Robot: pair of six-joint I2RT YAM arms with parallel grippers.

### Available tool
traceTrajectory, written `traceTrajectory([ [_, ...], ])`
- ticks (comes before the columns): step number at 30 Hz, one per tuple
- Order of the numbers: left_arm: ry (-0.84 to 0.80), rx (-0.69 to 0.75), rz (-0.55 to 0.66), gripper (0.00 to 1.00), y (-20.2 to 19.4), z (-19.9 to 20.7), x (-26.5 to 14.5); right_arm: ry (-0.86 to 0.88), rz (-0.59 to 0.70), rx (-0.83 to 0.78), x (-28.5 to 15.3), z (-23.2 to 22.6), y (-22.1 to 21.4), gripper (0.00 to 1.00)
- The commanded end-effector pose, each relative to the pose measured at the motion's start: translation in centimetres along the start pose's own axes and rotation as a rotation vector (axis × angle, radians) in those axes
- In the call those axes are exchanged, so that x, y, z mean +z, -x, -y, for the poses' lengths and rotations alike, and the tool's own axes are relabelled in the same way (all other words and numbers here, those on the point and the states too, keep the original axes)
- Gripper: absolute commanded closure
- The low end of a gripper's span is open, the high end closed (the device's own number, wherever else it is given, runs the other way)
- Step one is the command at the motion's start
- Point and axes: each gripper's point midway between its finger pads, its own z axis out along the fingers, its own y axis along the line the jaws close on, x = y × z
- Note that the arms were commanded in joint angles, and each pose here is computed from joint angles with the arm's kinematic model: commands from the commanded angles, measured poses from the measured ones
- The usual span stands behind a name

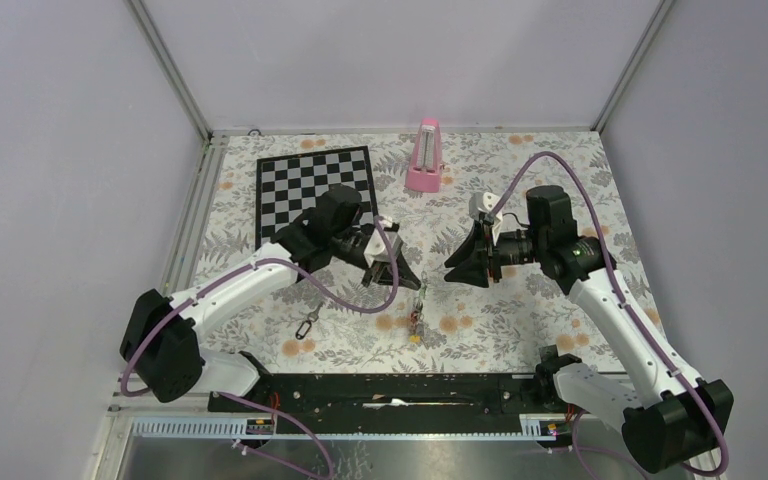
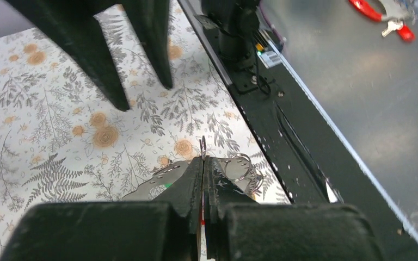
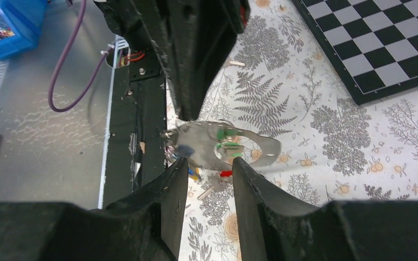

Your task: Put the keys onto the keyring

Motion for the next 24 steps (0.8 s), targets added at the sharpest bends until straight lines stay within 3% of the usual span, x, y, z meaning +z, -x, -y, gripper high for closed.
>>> traceTrajectory([
  [1, 0.086, -0.116, 0.102, 1.0, 3.2, -2.6, 0.2, 0.075, 0.055, -0.02, 0.2, -1.2, 2.4, 0.58],
  [24, 0.123, -0.221, 0.162, 1.0, 3.1, -3.6, 0.7, 0.078, 0.021, -0.011, 1.9, -0.5, 1.8, 0.6],
])
